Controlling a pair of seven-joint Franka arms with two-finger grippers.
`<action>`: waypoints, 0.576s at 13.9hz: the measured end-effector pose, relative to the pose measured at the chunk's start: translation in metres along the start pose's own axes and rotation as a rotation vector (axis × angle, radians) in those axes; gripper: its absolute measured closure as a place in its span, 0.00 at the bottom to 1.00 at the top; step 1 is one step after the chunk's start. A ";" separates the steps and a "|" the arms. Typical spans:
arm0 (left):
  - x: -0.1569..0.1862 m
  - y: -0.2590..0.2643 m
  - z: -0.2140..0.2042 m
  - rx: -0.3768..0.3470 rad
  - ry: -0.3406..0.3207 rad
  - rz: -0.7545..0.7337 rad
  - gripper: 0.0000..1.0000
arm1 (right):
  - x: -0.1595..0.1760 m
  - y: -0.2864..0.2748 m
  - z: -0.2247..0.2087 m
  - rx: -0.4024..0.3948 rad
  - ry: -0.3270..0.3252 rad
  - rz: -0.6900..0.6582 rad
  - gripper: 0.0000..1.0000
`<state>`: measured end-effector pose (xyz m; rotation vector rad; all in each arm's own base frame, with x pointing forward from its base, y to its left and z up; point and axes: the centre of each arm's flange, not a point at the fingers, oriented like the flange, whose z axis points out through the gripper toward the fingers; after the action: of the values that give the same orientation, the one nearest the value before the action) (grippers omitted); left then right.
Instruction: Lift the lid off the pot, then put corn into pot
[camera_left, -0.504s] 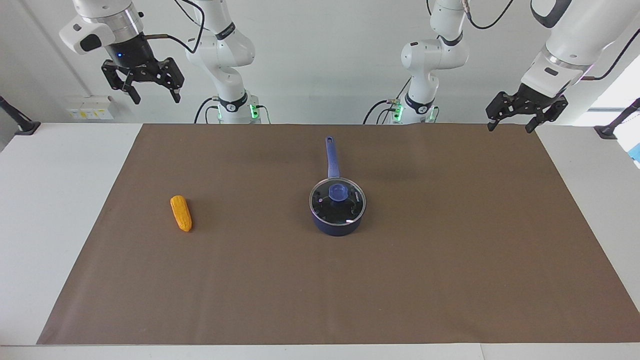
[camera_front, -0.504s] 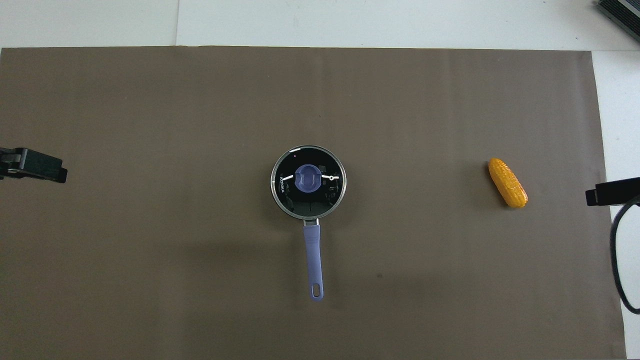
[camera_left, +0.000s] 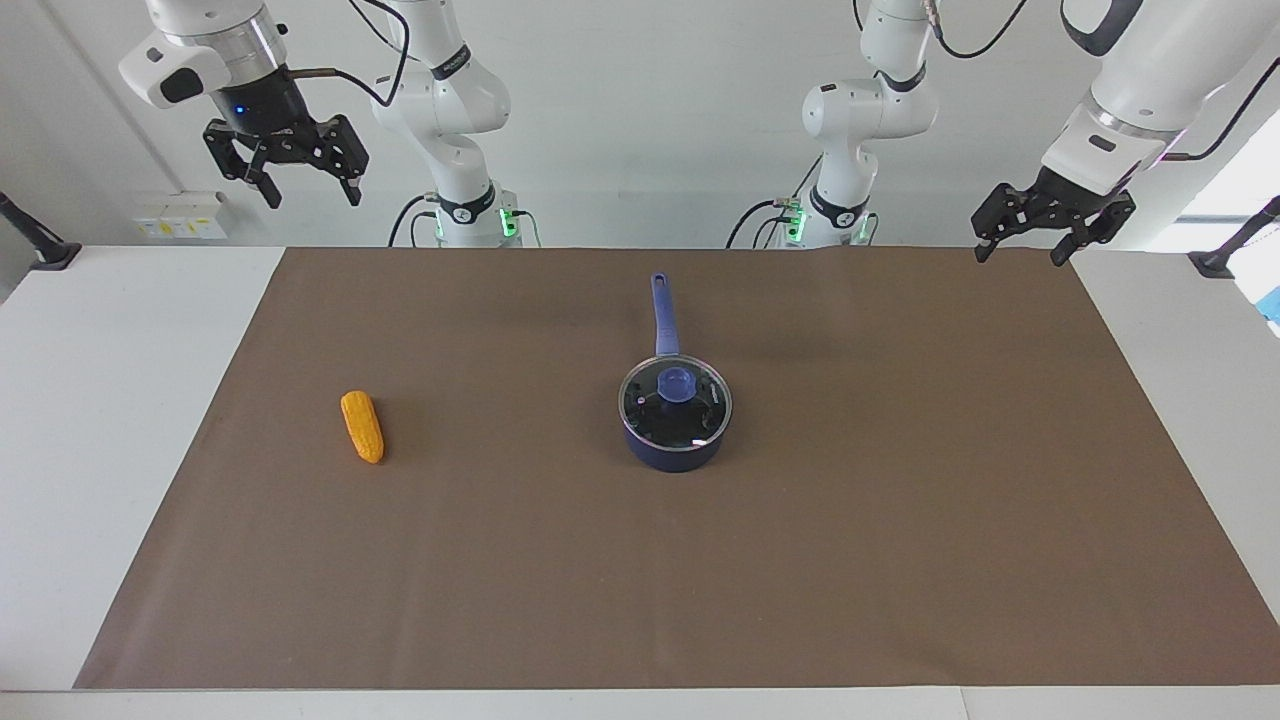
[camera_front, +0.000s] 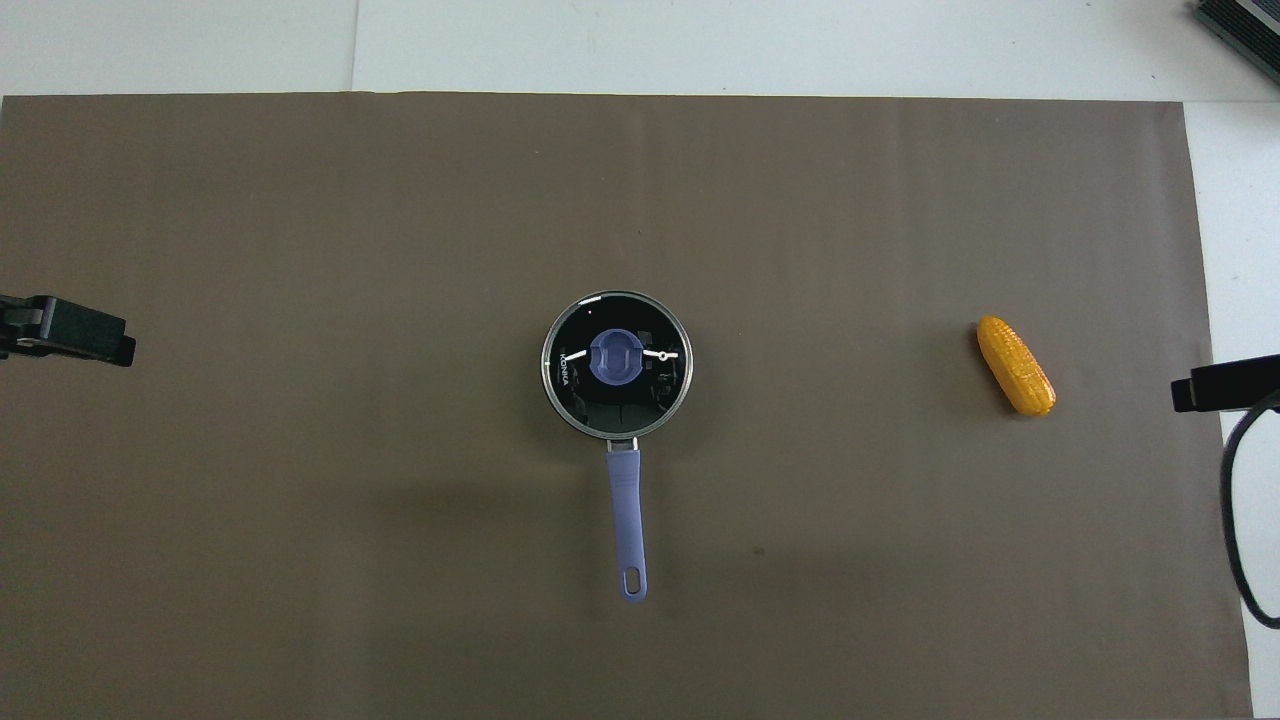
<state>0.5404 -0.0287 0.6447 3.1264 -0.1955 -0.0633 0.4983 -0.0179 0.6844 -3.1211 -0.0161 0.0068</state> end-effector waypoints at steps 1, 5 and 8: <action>0.000 0.002 0.001 0.000 -0.002 0.005 0.00 | 0.000 0.000 0.000 0.000 0.000 0.000 0.00; 0.004 0.030 0.007 0.001 -0.013 0.058 0.00 | 0.000 0.000 0.000 0.000 0.000 -0.001 0.00; 0.006 0.056 0.015 0.002 -0.030 0.104 0.00 | 0.000 0.000 0.000 0.000 0.000 -0.001 0.00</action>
<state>0.5389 -0.0848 0.6301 3.1127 -0.3587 -0.1088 0.4983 -0.0175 0.6844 -3.1211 -0.0184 0.0068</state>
